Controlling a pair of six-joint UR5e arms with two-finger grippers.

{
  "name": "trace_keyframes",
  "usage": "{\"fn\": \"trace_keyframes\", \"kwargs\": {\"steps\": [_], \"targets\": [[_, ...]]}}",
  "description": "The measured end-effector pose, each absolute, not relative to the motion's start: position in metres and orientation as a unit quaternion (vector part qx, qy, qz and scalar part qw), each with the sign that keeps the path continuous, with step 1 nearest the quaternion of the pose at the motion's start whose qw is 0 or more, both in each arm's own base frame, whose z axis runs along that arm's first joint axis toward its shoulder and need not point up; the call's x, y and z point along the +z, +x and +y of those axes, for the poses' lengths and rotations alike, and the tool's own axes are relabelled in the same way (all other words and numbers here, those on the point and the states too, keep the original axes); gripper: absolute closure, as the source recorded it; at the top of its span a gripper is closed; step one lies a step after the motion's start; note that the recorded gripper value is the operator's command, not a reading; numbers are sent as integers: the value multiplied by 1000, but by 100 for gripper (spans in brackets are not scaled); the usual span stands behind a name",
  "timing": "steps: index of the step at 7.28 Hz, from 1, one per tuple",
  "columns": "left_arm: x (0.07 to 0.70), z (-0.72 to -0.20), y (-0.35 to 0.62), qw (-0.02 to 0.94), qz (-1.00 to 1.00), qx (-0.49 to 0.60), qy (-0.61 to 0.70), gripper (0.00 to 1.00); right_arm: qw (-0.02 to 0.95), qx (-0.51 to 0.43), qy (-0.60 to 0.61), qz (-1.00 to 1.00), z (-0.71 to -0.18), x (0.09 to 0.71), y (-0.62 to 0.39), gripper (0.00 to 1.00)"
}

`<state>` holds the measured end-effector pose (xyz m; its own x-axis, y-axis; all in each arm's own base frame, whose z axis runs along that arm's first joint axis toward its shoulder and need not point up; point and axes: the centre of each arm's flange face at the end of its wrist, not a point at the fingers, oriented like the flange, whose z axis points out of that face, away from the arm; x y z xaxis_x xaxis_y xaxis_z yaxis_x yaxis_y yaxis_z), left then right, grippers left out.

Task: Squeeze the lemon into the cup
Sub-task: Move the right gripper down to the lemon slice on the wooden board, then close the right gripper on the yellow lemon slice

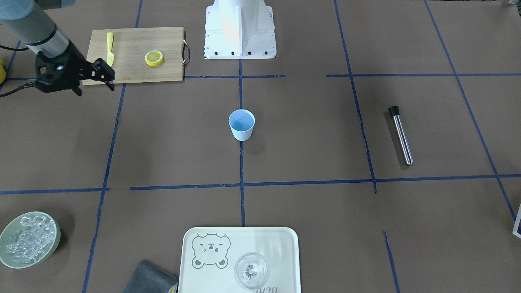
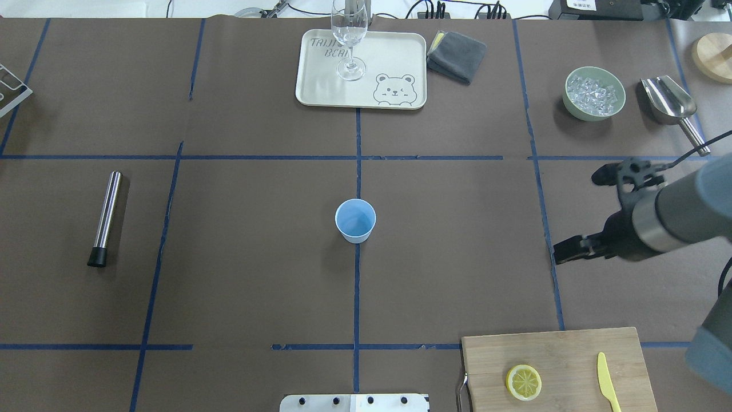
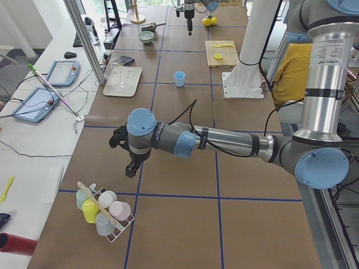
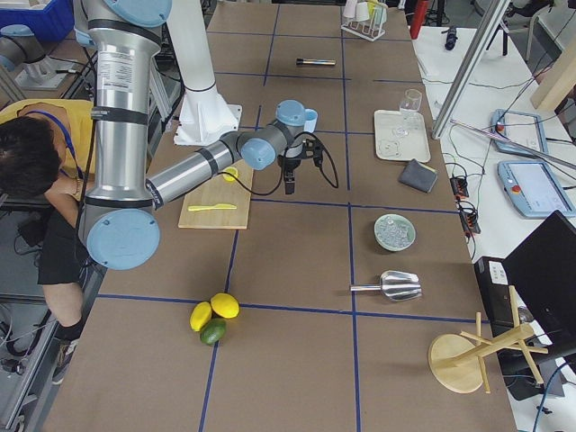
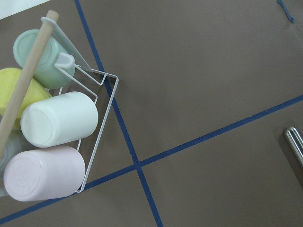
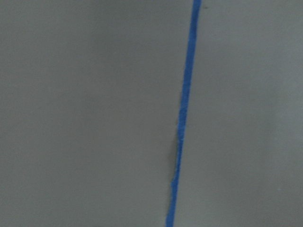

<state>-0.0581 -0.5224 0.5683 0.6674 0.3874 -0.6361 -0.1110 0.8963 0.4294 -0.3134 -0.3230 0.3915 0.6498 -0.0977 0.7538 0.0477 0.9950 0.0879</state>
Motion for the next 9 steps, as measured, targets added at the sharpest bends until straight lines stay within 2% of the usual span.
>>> {"fn": "trace_keyframes", "kwargs": {"steps": [2,4,6,9], "targets": [[569,-523,-55,898,391,113,167,0,903,-2,11,-430,-248,363,-367,0],[567,-523,-49,899,395,99,159,0,907,9,-8,-420,-186,364,-398,0],[566,-523,-48,899,396,97,158,0,914,25,-8,-405,-155,376,-411,0],[565,-523,-48,899,396,97,159,0,922,39,-3,-384,-144,397,-425,1]]}}
